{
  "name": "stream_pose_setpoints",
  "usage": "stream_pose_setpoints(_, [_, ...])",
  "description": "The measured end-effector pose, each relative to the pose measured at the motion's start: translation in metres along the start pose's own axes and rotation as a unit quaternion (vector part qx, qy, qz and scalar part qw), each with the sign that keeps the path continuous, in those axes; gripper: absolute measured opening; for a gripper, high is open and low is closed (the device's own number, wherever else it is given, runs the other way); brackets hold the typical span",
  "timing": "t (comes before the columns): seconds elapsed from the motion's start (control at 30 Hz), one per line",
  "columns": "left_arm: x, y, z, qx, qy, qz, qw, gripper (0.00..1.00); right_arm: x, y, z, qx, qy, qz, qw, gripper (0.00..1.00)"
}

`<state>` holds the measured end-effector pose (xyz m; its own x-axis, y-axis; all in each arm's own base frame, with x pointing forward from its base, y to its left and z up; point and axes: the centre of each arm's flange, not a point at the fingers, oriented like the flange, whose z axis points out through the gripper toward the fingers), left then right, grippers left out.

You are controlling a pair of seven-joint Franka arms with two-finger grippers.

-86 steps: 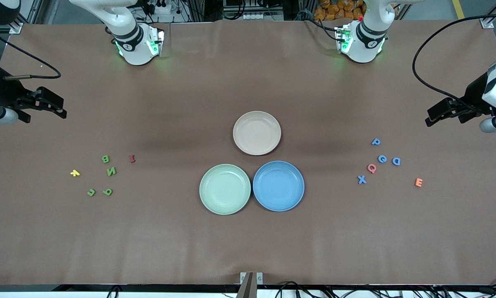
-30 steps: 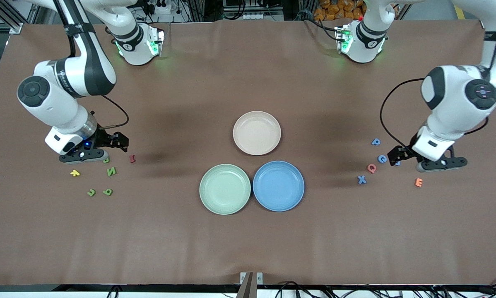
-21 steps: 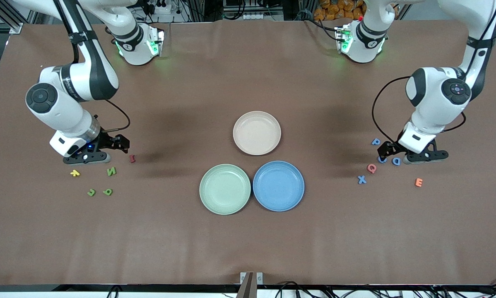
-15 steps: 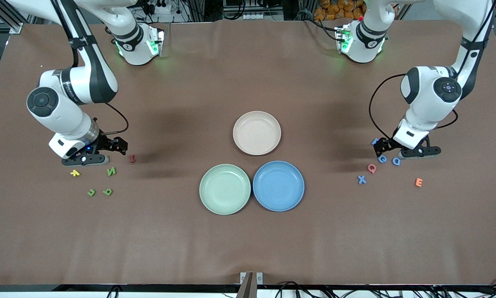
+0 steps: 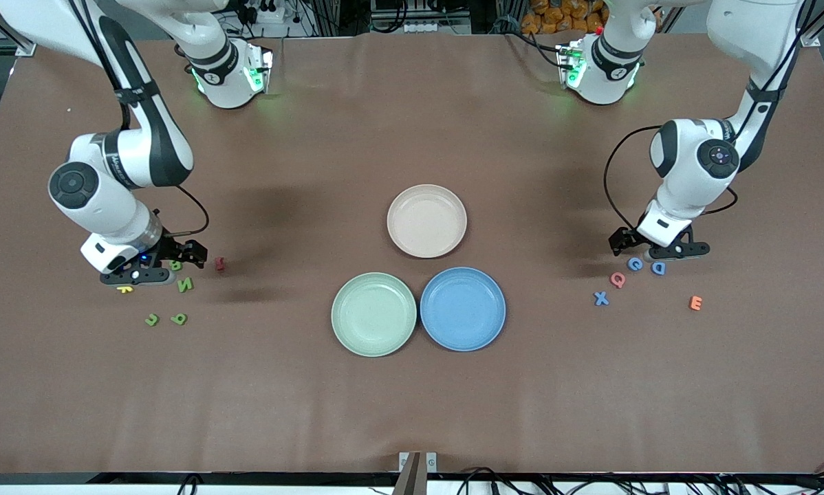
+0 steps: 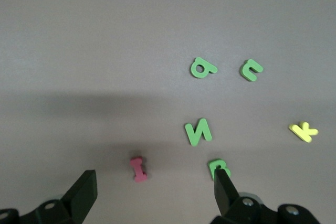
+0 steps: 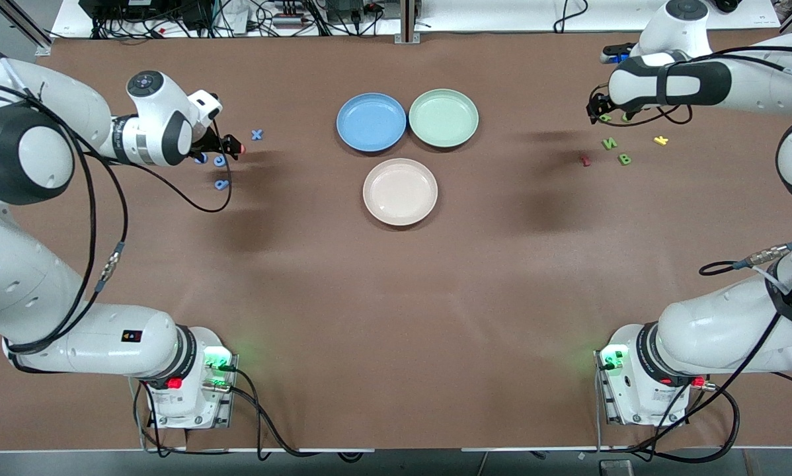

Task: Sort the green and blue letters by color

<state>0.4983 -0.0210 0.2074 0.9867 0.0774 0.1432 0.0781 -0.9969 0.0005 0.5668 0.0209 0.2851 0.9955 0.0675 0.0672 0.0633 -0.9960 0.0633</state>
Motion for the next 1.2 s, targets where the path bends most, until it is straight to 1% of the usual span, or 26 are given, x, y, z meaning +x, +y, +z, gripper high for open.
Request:
stream_pose_setpoints(0.13, [-0.003, 0.000, 0.008, 0.001, -0.006, 0.000, 1.000, 1.00, -0.004, -0.001, 0.020, 0.004, 0.009, 0.001, 1.000, 0.96])
stream_pose_setpoints(0.23, [-0.005, -0.001, 0.010, 0.001, -0.009, 0.000, 1.000, 1.00, -0.006, 0.000, 0.031, 0.004, 0.008, 0.000, 1.000, 0.95])
stream_pose_setpoints(0.27, [-0.007, -0.001, 0.011, 0.001, -0.010, 0.000, 1.000, 1.00, -0.007, 0.000, 0.034, 0.004, 0.007, -0.001, 1.000, 0.90])
stream_pose_setpoints(0.4, [-0.014, -0.002, 0.015, 0.002, -0.015, 0.000, 1.000, 1.00, -0.008, 0.006, 0.040, -0.003, 0.004, -0.007, 1.000, 0.89])
stream_pose_setpoints(0.57, [-0.026, -0.004, 0.021, 0.003, -0.023, -0.001, 1.000, 1.00, -0.009, 0.012, 0.045, -0.015, 0.002, -0.033, 0.999, 0.87])
stream_pose_setpoints(0.63, [-0.030, -0.004, 0.023, 0.003, -0.027, -0.001, 1.000, 1.00, -0.010, 0.014, 0.048, -0.016, 0.000, -0.049, 0.999, 0.84])
stream_pose_setpoints(0.77, [-0.036, -0.005, 0.026, 0.004, -0.031, -0.001, 1.000, 1.00, -0.010, 0.021, 0.050, -0.016, 0.000, -0.071, 0.997, 0.84])
stream_pose_setpoints(1.03, [-0.044, -0.008, 0.030, 0.004, -0.035, -0.003, 0.999, 1.00, -0.012, 0.041, 0.067, -0.013, 0.007, -0.093, 0.996, 0.80])
stream_pose_setpoints(1.2, [-0.046, -0.009, 0.031, 0.005, -0.038, -0.004, 0.999, 1.00, -0.013, 0.047, 0.078, -0.011, 0.004, -0.094, 0.996, 0.78])
